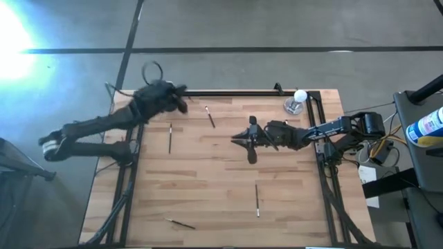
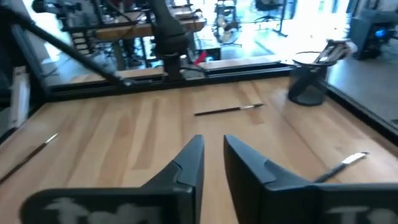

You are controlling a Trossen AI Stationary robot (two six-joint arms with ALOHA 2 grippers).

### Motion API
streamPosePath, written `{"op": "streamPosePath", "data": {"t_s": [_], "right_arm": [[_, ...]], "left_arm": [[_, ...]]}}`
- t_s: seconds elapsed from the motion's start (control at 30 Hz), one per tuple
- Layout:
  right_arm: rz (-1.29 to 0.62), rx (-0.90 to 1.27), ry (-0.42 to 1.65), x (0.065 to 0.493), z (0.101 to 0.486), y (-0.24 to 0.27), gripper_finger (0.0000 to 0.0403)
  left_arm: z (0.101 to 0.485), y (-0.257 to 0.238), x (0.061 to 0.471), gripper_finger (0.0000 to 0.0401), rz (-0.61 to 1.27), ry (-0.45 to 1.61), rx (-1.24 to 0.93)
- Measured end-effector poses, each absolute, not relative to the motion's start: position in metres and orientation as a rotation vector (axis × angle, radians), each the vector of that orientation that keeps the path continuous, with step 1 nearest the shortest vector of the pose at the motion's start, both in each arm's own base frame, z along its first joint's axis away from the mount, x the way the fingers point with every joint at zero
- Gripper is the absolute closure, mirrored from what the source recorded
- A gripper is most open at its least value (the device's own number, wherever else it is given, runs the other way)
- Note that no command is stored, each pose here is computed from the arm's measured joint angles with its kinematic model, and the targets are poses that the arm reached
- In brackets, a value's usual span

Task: Put items in baskets/containers
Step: Put the foundation brush into the pen holder, then put the liner brush into the pen holder

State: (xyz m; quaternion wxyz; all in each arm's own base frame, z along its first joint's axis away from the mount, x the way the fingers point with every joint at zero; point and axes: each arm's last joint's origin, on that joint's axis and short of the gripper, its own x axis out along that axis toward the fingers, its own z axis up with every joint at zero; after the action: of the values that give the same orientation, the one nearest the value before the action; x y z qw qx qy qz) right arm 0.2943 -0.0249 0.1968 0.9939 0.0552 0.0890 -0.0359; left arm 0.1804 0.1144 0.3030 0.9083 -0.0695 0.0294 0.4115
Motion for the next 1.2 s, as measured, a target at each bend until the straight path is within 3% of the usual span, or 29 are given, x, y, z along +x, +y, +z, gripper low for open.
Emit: {"op": "streamPosePath", "data": {"t_s": [0.17, 0.47, 0.73, 1.0, 1.2], "right_arm": [[-0.069, 0.104, 0.181, 0.294, 0.196, -0.025, 0.0389], [-0.071, 0.104, 0.189, 0.292, 0.193, -0.025, 0.0394], [-0.071, 0.103, 0.192, 0.291, 0.192, -0.024, 0.0394], [-0.070, 0.095, 0.196, 0.291, 0.191, -0.024, 0.0394], [-0.069, 0.090, 0.200, 0.290, 0.190, -0.024, 0.0394]], "left_arm": [[0.300, 0.146, 0.150, 0.0392, 1.065, 0.142, -0.189], [0.269, 0.190, 0.129, 0.0392, 1.264, 0.346, -0.302], [0.244, 0.207, 0.136, 0.0390, 1.280, 0.455, -0.347], [0.224, 0.209, 0.140, 0.0314, 1.225, 0.566, -0.426], [0.239, 0.190, 0.137, 0.0284, 1.130, 0.587, -0.406]]}}
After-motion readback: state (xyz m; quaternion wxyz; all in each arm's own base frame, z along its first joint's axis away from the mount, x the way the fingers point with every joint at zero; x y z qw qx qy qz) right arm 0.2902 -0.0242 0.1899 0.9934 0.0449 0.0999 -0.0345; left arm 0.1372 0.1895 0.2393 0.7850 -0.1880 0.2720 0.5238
